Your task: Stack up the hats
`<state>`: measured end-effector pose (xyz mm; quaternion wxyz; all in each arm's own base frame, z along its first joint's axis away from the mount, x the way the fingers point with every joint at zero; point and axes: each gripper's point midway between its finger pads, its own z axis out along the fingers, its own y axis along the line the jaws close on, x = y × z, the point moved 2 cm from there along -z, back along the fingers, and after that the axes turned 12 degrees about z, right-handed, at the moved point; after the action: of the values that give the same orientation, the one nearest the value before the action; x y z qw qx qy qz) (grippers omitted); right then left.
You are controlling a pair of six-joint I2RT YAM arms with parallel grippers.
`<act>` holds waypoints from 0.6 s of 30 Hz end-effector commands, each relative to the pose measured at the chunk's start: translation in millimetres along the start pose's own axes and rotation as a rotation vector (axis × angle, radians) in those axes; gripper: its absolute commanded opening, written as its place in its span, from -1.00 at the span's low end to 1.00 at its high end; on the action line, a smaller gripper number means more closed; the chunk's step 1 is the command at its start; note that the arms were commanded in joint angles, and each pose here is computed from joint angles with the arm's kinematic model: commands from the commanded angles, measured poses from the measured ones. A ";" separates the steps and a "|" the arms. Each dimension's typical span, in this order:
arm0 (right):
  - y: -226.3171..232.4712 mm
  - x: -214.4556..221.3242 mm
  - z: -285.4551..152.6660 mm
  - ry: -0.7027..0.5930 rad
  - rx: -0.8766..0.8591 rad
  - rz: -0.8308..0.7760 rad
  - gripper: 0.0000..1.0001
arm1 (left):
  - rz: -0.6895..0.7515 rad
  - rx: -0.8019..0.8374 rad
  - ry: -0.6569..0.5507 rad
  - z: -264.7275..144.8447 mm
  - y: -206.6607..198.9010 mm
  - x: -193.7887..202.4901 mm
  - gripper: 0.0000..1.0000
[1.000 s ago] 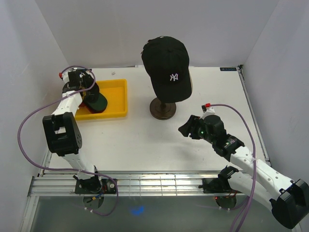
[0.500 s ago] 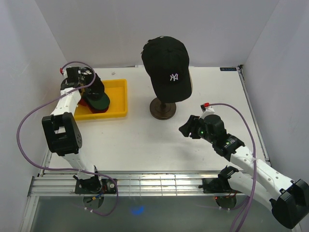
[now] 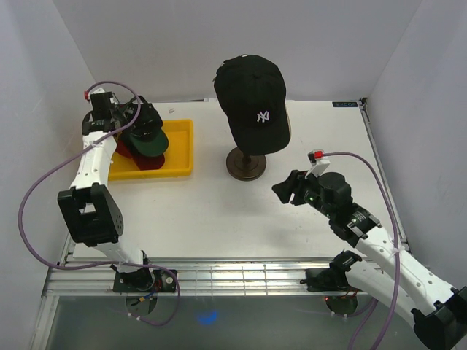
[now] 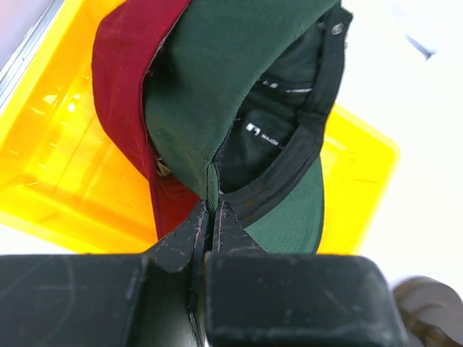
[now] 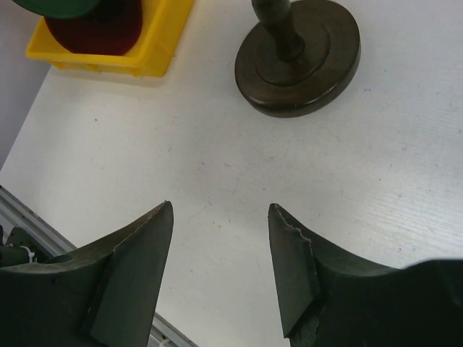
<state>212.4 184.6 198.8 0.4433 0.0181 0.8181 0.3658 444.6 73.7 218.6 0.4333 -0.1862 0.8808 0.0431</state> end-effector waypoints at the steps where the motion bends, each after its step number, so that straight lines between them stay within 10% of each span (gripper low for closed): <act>1: 34.5 -35.1 -14.2 -0.096 -0.127 -0.095 0.22 | -0.025 0.096 -0.169 -54.1 -14.7 -54.1 -1.00; 18: 101.6 -130.2 -91.1 -0.360 -0.234 -0.296 0.31 | -0.067 0.247 -0.247 -134.0 -26.5 -49.7 -1.00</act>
<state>200.1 161.3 349.0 0.6003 -0.0546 0.7019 0.3795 395.2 45.1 329.8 0.5444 -0.1631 0.8225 -0.0224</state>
